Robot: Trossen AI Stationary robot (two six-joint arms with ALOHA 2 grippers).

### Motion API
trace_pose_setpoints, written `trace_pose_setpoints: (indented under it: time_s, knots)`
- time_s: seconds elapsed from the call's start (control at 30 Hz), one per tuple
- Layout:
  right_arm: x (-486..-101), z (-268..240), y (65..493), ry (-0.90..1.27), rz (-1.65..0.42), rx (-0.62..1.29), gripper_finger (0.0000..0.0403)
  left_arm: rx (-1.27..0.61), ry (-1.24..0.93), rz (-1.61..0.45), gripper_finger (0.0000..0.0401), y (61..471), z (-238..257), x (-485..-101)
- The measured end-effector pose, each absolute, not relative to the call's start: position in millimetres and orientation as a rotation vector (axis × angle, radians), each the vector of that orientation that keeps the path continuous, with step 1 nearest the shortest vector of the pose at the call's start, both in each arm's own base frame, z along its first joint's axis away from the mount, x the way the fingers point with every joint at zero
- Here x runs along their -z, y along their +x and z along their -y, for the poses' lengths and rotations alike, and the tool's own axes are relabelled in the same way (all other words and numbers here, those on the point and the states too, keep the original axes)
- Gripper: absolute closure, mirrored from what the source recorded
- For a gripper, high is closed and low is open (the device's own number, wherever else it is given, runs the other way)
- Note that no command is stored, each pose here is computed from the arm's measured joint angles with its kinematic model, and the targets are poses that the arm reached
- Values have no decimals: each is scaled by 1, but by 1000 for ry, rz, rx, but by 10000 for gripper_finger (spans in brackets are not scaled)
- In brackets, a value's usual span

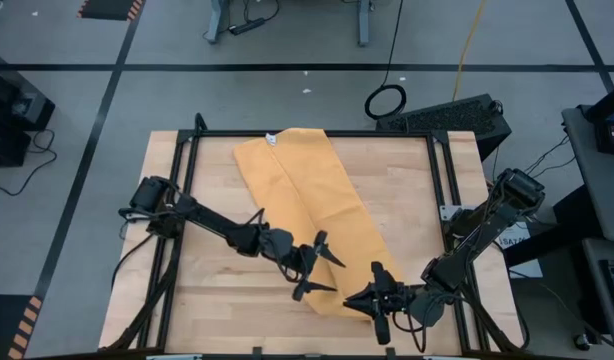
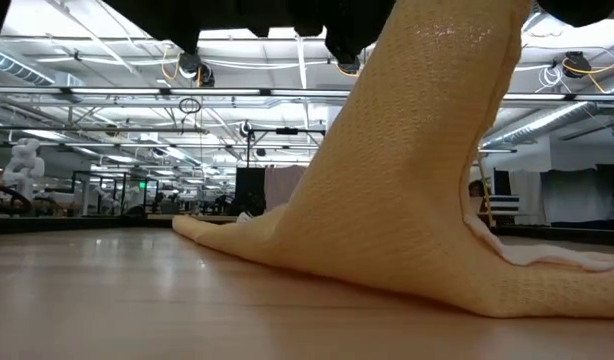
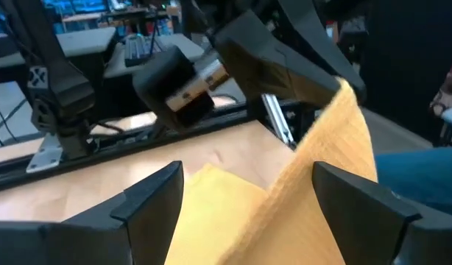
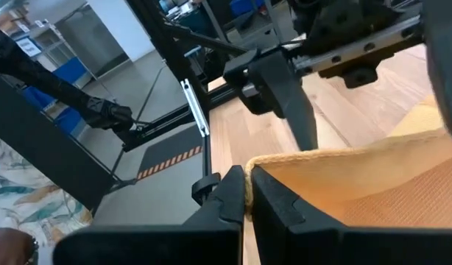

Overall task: Roll towel
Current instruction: Fold the yellow towel

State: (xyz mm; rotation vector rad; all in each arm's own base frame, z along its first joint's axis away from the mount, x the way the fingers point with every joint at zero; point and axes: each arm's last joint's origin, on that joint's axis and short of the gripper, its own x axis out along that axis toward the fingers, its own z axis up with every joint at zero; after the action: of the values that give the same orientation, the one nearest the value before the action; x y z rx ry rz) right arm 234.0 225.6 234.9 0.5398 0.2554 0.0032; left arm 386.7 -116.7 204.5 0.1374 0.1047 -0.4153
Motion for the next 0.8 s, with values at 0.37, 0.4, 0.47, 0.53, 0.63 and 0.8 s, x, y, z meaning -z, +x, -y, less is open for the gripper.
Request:
trace_pose_setpoints:
  time_s: [0.37, 0.4, 0.47, 0.53, 0.63, 0.8]
  knots:
    - [-234, -225, 234, 536, -266, 2, 399, 456, 175, -86, 104, 387, 116, -206]
    - [-234, -225, 234, 535, -266, 3, 399, 478, 168, -86, 109, 387, 115, -206]
    - [-234, -225, 234, 534, -267, 3, 399, 524, 161, -82, 126, 387, 114, -206]
    - [-234, -225, 234, 534, -267, 3, 399, 542, 160, -86, 150, 386, 115, -205]
    - [-234, -225, 234, 534, -267, 3, 399, 547, 164, -114, 194, 386, 115, -203]
    - [-233, -225, 234, 527, -269, 4, 399, 518, 193, -131, 297, 386, 114, -200]
